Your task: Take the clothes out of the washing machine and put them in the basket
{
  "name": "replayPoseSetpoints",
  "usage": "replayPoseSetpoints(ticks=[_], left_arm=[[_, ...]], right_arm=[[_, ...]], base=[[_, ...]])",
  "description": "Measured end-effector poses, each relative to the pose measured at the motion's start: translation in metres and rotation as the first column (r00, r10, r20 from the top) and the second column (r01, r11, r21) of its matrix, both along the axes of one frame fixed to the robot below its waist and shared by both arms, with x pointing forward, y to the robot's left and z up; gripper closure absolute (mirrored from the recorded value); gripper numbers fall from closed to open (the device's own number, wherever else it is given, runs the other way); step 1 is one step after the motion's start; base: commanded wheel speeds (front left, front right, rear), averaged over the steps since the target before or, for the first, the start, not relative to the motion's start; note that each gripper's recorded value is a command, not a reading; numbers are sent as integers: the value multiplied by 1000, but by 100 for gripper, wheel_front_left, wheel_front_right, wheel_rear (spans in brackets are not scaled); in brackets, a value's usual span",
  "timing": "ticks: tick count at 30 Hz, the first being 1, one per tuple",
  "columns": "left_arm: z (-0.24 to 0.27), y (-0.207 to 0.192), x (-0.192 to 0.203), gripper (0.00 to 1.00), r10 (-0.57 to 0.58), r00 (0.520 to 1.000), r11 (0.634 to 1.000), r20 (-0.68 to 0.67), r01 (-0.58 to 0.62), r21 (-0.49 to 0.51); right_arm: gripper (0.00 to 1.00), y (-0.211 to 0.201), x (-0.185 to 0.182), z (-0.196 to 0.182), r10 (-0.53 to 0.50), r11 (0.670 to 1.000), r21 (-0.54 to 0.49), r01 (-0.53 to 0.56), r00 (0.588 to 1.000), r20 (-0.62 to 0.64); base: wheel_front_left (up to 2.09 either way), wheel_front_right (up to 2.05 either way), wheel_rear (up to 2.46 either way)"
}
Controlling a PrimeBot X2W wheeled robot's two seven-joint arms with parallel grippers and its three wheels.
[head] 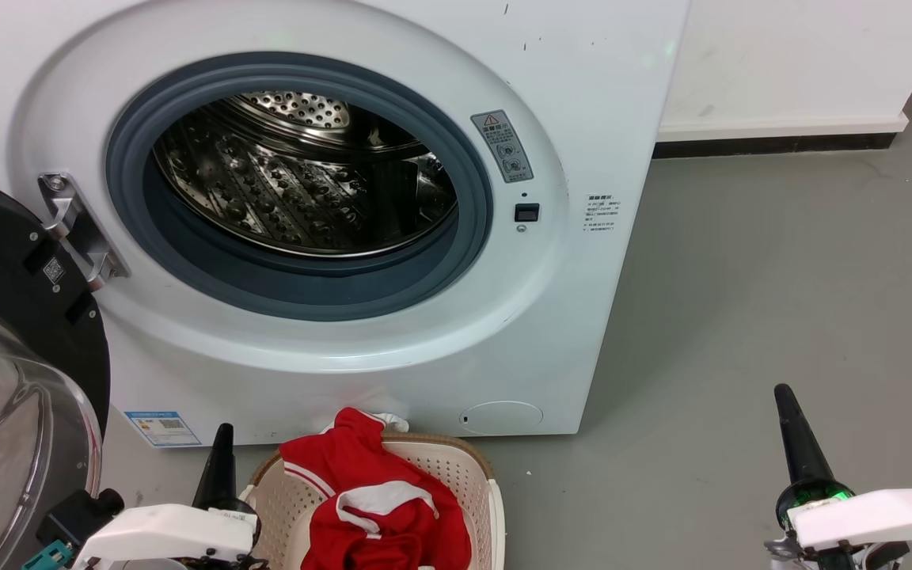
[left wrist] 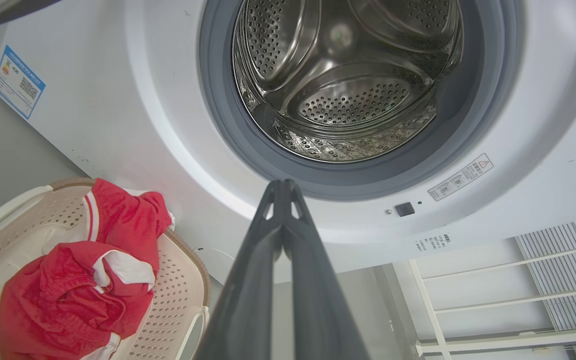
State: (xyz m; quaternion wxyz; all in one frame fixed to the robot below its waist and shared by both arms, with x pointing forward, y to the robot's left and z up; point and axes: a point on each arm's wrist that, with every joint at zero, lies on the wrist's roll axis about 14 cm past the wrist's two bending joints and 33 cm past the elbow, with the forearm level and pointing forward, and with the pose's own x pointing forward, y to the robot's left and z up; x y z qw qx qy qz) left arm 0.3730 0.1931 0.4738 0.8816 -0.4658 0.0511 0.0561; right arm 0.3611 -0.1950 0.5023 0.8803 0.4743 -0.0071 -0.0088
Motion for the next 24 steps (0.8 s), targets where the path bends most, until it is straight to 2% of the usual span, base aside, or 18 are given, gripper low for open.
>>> replayPoseSetpoints(ticks=[11,24], left_arm=[[4,1,3,100,2,1000,992,18,1,-126],[9,1,7,100,4,999,967,41,6,-256]], right_arm=[[100,-2,5,-1,-1,993,119,2,1000,-10],[100,-4,11,-2,2,970,243,2,1000,-16]], base=[[0,0,0],[0,0,0]])
